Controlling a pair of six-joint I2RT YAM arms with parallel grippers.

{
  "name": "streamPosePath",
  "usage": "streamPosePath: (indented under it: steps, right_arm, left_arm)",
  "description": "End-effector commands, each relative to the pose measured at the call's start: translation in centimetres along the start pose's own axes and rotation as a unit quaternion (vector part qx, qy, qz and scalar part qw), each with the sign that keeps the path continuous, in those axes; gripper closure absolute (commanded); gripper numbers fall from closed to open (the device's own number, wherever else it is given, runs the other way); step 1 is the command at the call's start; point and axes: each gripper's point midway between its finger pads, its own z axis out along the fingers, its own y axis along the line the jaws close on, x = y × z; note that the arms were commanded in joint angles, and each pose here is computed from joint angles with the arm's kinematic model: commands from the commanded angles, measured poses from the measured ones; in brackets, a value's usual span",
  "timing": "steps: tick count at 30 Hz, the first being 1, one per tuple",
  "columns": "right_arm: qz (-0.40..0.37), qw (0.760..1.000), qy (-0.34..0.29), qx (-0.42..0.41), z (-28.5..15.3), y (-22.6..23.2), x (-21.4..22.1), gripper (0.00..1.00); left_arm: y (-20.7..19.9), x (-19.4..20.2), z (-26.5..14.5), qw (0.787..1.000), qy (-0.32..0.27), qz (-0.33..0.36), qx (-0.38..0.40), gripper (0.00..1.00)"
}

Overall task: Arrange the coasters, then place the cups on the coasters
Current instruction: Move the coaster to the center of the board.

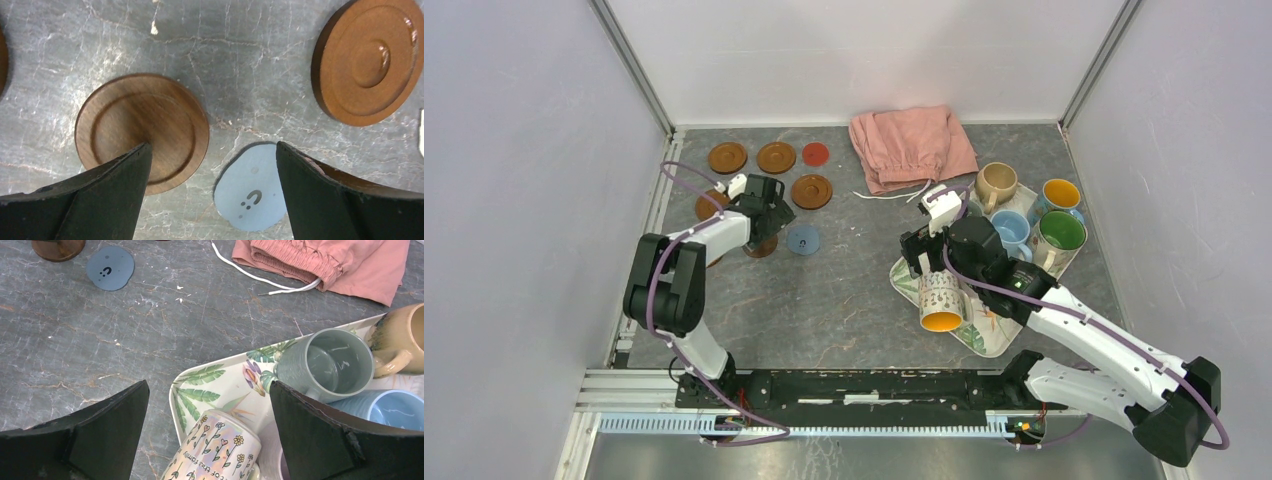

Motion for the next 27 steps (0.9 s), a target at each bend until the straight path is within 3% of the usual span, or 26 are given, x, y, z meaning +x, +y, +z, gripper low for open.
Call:
streamPosePath:
  steps: [1, 27]
  right_arm:
    - [0.0, 1.0, -0.025, 0.007, -0.1, -0.4, -1.2, 0.02]
    - [0.003, 1.0, -0.029, 0.007, -0.3, -0.4, -1.2, 0.02]
  left_arm:
    - [0.5, 0.2, -0.7, 1.0, -0.013, 0.003, -0.002, 0.0]
    - [0.7, 4.3, -4.2, 0.999, 0.011, 0.022, 0.028, 0.0]
